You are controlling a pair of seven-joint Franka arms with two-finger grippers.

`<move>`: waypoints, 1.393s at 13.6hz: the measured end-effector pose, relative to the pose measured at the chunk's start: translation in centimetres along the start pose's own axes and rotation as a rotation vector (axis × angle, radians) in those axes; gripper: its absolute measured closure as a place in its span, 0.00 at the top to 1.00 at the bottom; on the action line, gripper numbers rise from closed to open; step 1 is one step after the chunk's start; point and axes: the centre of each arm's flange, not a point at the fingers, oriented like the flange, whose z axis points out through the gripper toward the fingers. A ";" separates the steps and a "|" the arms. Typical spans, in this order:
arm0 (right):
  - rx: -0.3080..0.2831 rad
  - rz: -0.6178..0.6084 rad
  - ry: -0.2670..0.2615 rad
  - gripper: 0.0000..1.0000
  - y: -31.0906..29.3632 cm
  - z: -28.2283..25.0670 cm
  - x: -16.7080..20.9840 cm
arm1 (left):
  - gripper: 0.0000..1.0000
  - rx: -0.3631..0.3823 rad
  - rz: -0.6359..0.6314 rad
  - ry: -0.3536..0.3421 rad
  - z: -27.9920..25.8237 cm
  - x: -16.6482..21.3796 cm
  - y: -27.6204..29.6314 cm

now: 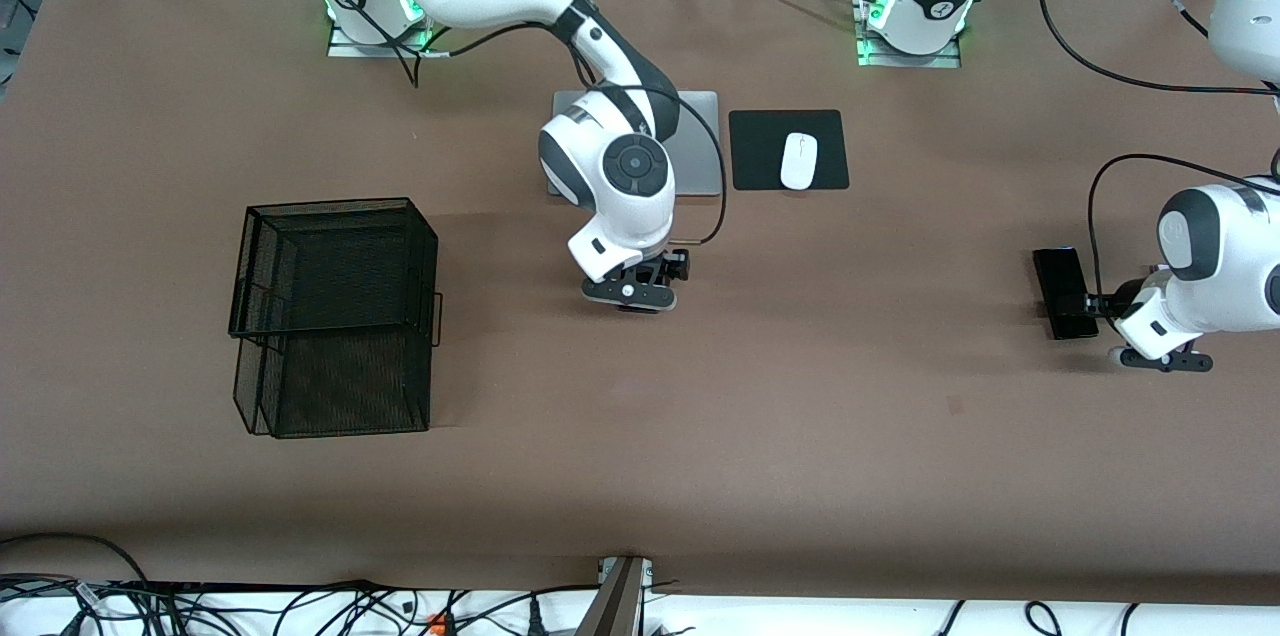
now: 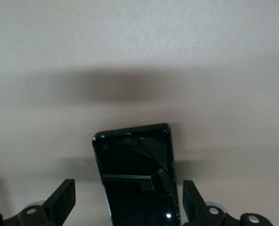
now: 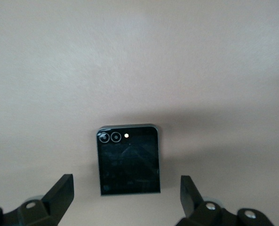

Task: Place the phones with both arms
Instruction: 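Lift the flip phone with the right gripper while the left gripper lifts the black phone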

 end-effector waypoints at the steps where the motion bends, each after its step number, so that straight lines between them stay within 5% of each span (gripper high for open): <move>1: -0.005 -0.007 0.001 1.00 -0.2 1.2 -0.3 | 1.00 -0.022 -0.018 0.001 0.4 -0.3 -0.2; 8: 0.009 -0.038 0.020 1.00 -1.0 6.0 -2.2 | 1.00 -0.086 -0.068 -0.031 3.6 -1.6 -0.8; 10: 0.008 -0.047 0.020 1.00 -1.3 6.0 -2.7 | 0.81 -0.085 -0.088 -0.026 3.3 -1.6 -1.1; 14: 0.002 -0.049 0.017 1.00 -1.3 6.3 -2.9 | 0.80 -0.087 -0.106 -0.030 2.9 -1.4 -0.6; 19: -0.002 -0.020 0.025 0.93 -0.6 6.5 -2.0 | 0.79 -0.091 -0.080 -0.111 -6.5 0.1 3.8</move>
